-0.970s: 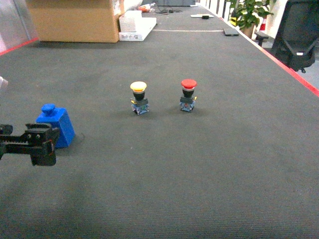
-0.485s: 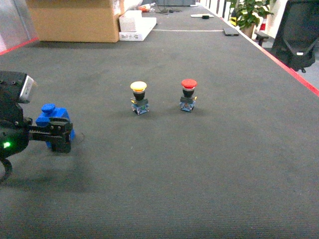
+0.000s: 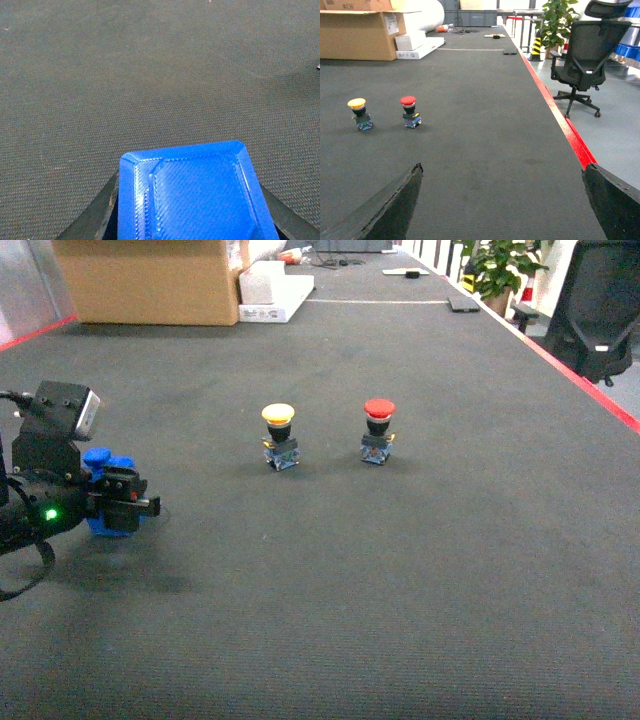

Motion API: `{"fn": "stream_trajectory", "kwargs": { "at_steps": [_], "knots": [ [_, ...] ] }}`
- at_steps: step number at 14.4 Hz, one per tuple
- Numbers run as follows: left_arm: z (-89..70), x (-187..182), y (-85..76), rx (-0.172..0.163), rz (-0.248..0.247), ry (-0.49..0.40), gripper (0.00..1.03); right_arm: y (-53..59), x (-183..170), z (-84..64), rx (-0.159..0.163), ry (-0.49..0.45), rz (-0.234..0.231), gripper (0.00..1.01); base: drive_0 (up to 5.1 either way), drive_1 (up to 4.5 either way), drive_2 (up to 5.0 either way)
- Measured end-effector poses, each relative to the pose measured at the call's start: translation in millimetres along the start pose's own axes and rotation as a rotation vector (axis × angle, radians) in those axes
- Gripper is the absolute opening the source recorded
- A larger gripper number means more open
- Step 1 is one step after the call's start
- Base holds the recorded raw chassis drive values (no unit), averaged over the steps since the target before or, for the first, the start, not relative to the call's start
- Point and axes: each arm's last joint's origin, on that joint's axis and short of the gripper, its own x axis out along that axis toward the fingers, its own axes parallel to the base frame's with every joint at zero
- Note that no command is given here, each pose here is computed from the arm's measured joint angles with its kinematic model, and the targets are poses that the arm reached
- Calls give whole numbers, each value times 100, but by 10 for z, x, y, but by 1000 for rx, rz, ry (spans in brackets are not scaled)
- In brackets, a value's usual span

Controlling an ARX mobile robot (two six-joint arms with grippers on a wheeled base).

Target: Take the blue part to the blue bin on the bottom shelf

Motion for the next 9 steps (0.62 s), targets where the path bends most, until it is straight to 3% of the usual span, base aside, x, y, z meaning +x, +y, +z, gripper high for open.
{"fn": "stream_trajectory", "kwargs": {
  "at_steps": [4, 5, 7, 9],
  "knots": [
    [49, -202, -2, -26, 13, -24, 45, 0, 0, 0, 0, 0, 0, 98, 0, 0, 0],
    [140, -353, 2, -24, 34, -63, 45, 0, 0, 0, 0, 0, 0, 98, 0, 0, 0],
    [538, -923, 16, -37, 76, -171, 45, 0, 0, 0, 0, 0, 0, 98, 0, 0, 0],
    [718, -1450, -6, -56, 86, -225, 45, 0, 0, 0, 0, 0, 0, 98, 0, 0, 0]
  ]
}}
